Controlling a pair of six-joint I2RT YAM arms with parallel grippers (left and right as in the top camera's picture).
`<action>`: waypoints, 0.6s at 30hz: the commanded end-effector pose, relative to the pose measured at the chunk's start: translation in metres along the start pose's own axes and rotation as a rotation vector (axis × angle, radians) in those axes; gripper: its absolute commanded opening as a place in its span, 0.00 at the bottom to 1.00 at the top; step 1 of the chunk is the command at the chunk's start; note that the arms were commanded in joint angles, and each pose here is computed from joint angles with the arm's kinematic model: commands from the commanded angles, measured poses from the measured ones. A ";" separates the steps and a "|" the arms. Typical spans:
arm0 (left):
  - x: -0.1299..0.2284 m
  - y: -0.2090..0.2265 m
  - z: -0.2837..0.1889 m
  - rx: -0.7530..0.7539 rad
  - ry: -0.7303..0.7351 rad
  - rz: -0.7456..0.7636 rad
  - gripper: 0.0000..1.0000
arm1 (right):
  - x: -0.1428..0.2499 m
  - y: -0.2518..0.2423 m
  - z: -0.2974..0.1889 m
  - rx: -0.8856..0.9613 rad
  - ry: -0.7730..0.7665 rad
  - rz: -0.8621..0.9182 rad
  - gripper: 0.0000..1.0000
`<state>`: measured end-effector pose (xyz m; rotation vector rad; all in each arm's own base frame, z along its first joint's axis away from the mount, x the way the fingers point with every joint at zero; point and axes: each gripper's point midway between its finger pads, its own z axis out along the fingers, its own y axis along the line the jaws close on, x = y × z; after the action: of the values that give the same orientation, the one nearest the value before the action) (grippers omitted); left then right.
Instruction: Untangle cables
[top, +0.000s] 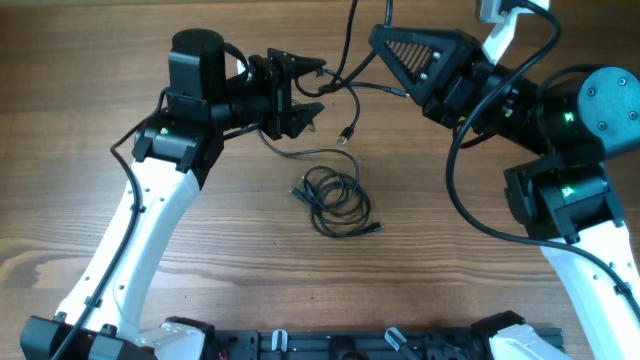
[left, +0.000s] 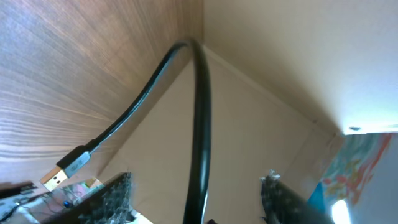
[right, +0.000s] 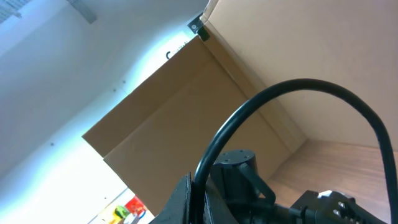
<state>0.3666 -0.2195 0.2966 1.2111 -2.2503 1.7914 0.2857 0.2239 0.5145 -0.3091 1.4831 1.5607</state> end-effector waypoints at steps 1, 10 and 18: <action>-0.010 -0.008 -0.005 0.027 -0.011 -0.010 0.44 | 0.001 0.008 0.000 -0.027 0.013 0.025 0.04; -0.055 -0.015 -0.025 0.049 -0.195 0.158 0.04 | 0.036 -0.041 -0.005 0.154 0.134 -0.009 0.04; -0.066 0.018 -0.022 -0.118 -0.272 0.409 0.04 | 0.073 -0.189 -0.114 1.083 0.186 -0.044 0.06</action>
<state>0.3954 -0.1579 0.2636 1.2670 -2.7214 1.6864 0.3242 0.1689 0.3238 0.0482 2.2169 0.8678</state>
